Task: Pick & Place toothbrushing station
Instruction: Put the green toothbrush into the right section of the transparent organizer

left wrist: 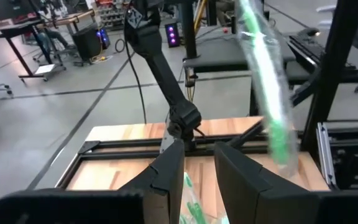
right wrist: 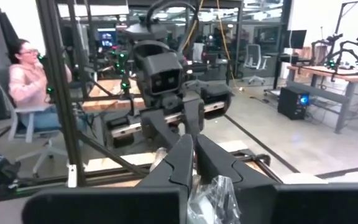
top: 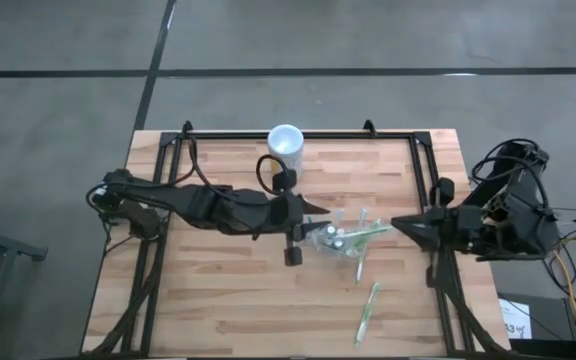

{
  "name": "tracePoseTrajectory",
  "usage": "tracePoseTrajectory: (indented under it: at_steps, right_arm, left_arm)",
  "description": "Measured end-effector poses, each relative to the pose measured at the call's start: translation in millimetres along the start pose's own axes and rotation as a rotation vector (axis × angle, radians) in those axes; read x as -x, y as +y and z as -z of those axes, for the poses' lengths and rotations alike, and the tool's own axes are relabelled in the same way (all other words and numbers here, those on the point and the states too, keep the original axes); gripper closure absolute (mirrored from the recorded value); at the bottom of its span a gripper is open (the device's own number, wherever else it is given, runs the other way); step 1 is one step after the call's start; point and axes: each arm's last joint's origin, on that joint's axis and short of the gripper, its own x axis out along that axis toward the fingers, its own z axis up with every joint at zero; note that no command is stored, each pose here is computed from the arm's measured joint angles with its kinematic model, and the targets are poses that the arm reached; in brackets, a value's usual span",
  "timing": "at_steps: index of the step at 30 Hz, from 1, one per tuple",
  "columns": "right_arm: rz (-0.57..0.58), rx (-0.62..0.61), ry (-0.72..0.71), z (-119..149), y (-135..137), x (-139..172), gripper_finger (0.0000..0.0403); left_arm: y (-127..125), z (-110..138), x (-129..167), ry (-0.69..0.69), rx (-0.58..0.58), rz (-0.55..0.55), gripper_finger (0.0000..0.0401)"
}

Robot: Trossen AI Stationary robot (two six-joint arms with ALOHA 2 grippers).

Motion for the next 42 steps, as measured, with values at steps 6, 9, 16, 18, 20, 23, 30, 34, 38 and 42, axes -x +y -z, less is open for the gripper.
tracePoseTrajectory:
  at_steps: [6, 9, 16, 18, 20, 23, 30, 34, 38, 42]
  right_arm:
    - [0.006, 0.012, -0.001, -0.4, -0.6, 0.3, 0.0393]
    - [0.005, 0.005, -0.002, -0.9, -1.3, 0.7, 0.0393]
    - [0.03, -0.037, 0.02, 2.6, -4.3, 1.6, 0.0394]
    - [0.059, -0.037, 0.045, 8.2, -5.9, 2.0, 0.0394]
    - [0.069, -0.061, 0.077, 14.5, -8.8, 3.2, 0.0394]
    - [0.091, -0.107, 0.127, 25.1, -12.5, 4.5, 0.0393]
    - [0.165, -0.166, 0.237, 51.3, -17.2, 6.5, 0.0392]
    - [0.185, -0.18, 0.32, 66.1, -16.7, 6.5, 0.0392]
    - [0.201, -0.173, 0.436, 81.5, -13.7, 6.1, 0.0391]
    - [0.24, -0.147, 0.541, 94.7, -11.8, 6.0, 0.0391]
  left_arm:
    - [0.6, 4.0, -0.9, 0.035, -0.033, -0.033, 0.0307]
    - [3.5, 3.4, 1.1, 0.039, -0.041, -0.108, 0.0307]
    - [17.1, 1.6, 12.7, 0.075, -0.083, -0.461, 0.0307]
    - [20.1, 1.9, 15.9, 0.088, -0.093, -0.546, 0.0307]
    - [22.6, 0.3, 19.3, 0.086, -0.092, -0.598, 0.0307]
    - [24.8, -2.6, 24.0, 0.077, -0.086, -0.614, 0.0307]
    - [25.3, -2.8, 25.0, 0.079, -0.087, -0.613, 0.0307]
    - [25.2, -1.5, 25.1, 0.091, -0.097, -0.612, 0.0307]
    - [25.3, -1.2, 25.1, 0.094, -0.099, -0.613, 0.0307]
    - [25.3, -0.2, 25.2, 0.103, -0.107, -0.612, 0.0307]
